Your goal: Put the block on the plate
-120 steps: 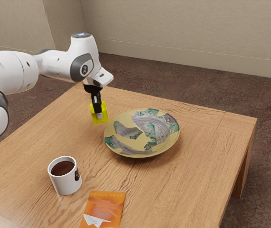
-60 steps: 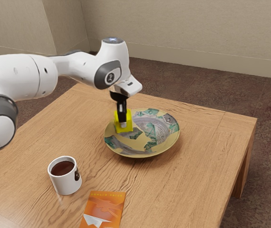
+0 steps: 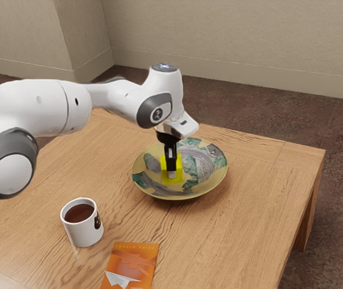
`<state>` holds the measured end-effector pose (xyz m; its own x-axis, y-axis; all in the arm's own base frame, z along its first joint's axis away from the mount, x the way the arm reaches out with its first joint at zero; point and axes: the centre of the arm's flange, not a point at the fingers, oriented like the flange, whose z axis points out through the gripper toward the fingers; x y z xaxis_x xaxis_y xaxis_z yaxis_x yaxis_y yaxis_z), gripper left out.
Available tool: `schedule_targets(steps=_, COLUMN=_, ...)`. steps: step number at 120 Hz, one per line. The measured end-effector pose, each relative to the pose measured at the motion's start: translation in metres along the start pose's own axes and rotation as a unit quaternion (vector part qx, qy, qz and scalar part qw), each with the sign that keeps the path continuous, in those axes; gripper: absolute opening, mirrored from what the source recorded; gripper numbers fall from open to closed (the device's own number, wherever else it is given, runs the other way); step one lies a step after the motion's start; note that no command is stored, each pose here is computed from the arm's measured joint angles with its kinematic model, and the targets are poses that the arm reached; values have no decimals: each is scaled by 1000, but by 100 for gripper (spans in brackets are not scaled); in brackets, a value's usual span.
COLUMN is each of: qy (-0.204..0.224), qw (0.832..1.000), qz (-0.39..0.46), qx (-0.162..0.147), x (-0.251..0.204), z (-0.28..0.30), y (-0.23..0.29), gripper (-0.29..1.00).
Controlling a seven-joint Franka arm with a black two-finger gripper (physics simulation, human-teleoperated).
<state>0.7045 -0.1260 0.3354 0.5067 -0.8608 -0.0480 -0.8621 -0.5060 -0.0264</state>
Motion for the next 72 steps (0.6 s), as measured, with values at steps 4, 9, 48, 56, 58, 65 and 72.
schedule_targets(steps=4, qy=-1, qw=1000, qz=-2, qx=-1, x=0, z=3, y=-1, gripper=37)
schedule_targets(steps=9, qy=-1, qw=1000, qz=-4, qx=-2, x=1, z=5, y=-2, gripper=37)
schedule_targets(steps=48, qy=-3, qw=1000, qz=-6, qx=1, x=6, z=3, y=2, gripper=61)
schedule_targets(steps=56, qy=-4, qw=1000, qz=-8, qx=2, x=5, z=2, y=2, gripper=63)
schedule_targets(steps=58, qy=-4, qw=1000, qz=-8, qx=2, x=5, z=1, y=2, gripper=64)
schedule_targets(steps=65, qy=-4, qw=1000, qz=-10, qx=3, x=5, z=-1, y=1, gripper=65)
schedule_targets(steps=72, qy=-5, qw=1000, qz=-11, qx=3, x=4, z=-1, y=1, gripper=67)
